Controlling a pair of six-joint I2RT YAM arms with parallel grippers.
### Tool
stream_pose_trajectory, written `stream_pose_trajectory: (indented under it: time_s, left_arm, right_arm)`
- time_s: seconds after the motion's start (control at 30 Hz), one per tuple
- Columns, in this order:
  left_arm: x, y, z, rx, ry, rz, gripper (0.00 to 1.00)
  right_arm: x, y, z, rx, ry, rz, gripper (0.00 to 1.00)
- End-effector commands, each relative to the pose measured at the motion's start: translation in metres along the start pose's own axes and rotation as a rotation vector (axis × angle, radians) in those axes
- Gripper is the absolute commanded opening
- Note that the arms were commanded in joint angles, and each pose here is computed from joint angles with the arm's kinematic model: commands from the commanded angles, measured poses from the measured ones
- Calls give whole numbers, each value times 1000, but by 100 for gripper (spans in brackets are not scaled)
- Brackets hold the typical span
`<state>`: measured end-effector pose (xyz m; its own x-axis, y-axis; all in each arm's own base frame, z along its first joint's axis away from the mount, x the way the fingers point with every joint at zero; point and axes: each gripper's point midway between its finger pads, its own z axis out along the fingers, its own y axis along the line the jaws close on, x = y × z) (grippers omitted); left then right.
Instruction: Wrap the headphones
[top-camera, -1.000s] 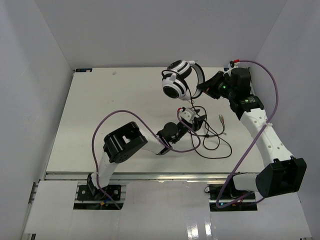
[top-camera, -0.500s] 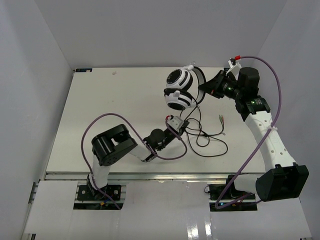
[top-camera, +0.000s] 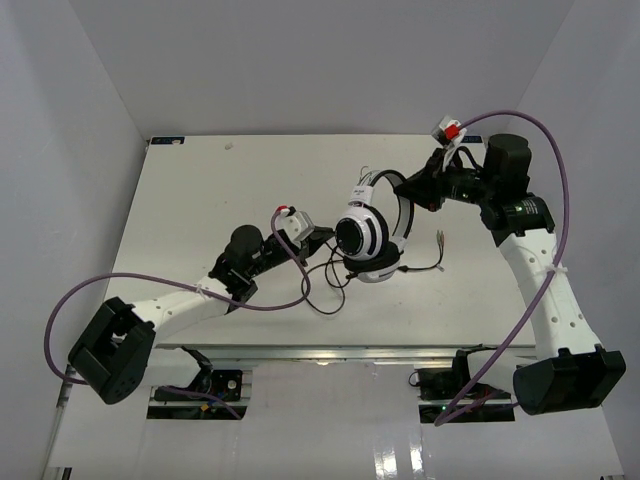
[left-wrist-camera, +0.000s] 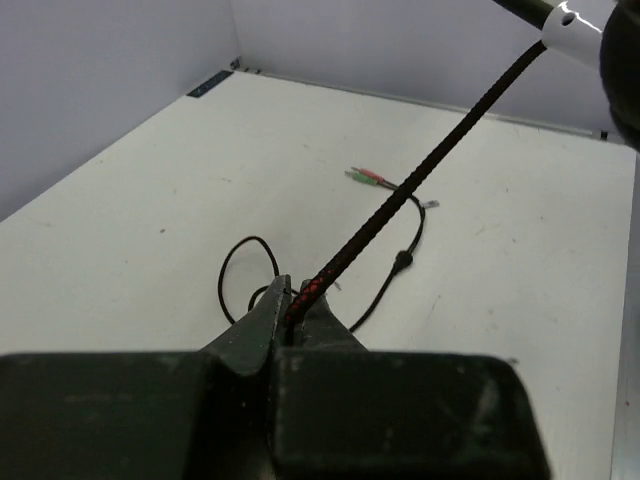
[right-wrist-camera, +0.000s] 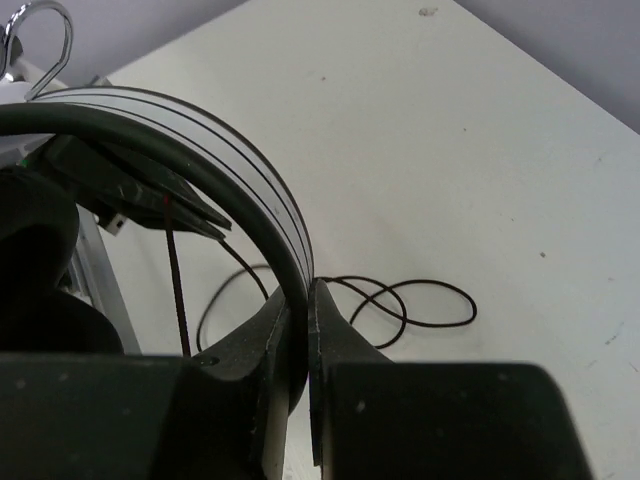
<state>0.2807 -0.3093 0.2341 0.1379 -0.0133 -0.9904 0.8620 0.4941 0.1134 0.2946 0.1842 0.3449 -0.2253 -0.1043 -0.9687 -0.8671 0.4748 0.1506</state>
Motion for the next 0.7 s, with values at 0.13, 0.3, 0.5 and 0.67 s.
stream_pose_trajectory:
  time_s: [0.13, 0.3, 0.5, 0.67]
  left_arm:
    - [17, 8, -21, 106, 309, -27, 0]
    - [22, 11, -22, 123, 433, -70, 2]
    - [7, 20, -36, 76, 451, -54, 5]
    - [2, 8, -37, 125, 494, -142, 7]
  right_arm:
    - [40, -23, -18, 141, 174, -365, 8]
    - [66, -32, -18, 161, 262, -475, 8]
    - [81, -44, -19, 205, 294, -607, 8]
    - [86, -52, -15, 253, 324, -685, 8]
